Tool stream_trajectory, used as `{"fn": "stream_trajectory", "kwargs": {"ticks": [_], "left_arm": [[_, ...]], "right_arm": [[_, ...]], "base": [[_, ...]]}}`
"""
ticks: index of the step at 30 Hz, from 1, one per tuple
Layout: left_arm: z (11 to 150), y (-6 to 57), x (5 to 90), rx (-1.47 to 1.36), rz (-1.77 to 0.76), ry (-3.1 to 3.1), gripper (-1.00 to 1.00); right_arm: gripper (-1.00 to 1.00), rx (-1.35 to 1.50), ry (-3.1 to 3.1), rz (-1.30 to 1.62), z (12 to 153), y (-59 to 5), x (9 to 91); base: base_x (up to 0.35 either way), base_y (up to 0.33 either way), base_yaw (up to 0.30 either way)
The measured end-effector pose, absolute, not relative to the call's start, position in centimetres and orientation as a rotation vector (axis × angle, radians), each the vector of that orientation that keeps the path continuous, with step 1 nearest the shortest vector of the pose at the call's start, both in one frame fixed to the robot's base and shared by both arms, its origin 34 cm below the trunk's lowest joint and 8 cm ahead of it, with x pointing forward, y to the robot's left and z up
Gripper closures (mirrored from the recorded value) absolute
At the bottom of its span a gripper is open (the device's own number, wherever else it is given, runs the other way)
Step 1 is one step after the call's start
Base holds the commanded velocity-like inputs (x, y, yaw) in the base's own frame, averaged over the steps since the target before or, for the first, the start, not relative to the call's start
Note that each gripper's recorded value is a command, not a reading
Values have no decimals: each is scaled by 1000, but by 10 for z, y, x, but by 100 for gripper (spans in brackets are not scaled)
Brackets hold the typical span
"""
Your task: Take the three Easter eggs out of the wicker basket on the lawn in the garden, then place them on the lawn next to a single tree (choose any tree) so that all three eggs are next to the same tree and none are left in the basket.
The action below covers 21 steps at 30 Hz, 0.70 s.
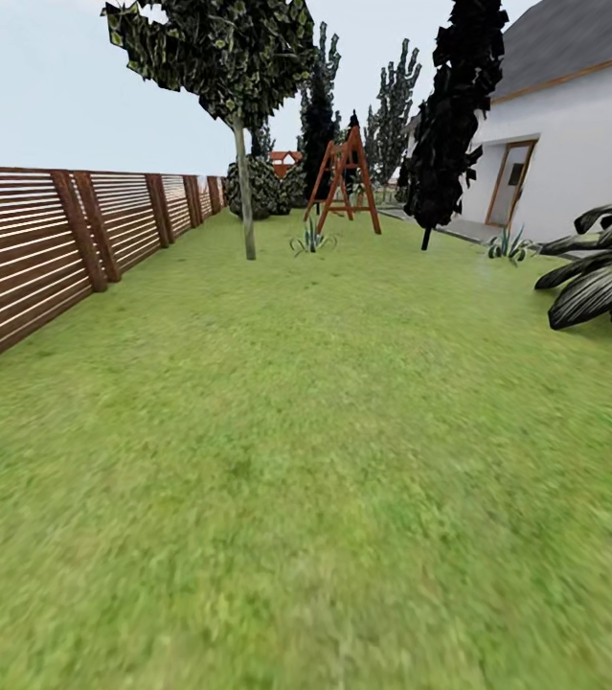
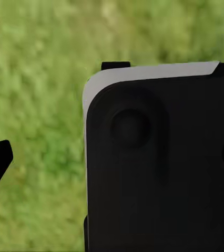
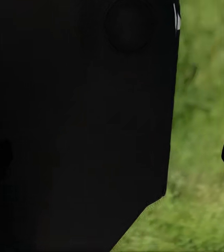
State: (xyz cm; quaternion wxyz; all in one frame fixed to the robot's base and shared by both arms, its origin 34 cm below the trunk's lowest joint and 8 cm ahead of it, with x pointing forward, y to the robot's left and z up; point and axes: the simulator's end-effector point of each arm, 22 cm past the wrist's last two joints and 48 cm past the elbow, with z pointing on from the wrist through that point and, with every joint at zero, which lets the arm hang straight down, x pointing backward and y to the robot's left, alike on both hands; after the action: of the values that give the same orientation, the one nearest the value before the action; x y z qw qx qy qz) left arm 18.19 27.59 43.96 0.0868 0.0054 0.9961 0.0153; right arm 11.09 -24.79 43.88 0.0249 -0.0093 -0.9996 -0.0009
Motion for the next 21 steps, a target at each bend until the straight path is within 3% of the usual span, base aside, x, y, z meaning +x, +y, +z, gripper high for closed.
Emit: {"fn": "stream_trajectory", "kwargs": {"ticks": [21], "left_arm": [[440, 276, 181, 16, 46, 2970, -100]], "right_arm": [[-100, -33, -3091, 0, 439, -249, 111]], "base": [[336, 0, -10]]}}
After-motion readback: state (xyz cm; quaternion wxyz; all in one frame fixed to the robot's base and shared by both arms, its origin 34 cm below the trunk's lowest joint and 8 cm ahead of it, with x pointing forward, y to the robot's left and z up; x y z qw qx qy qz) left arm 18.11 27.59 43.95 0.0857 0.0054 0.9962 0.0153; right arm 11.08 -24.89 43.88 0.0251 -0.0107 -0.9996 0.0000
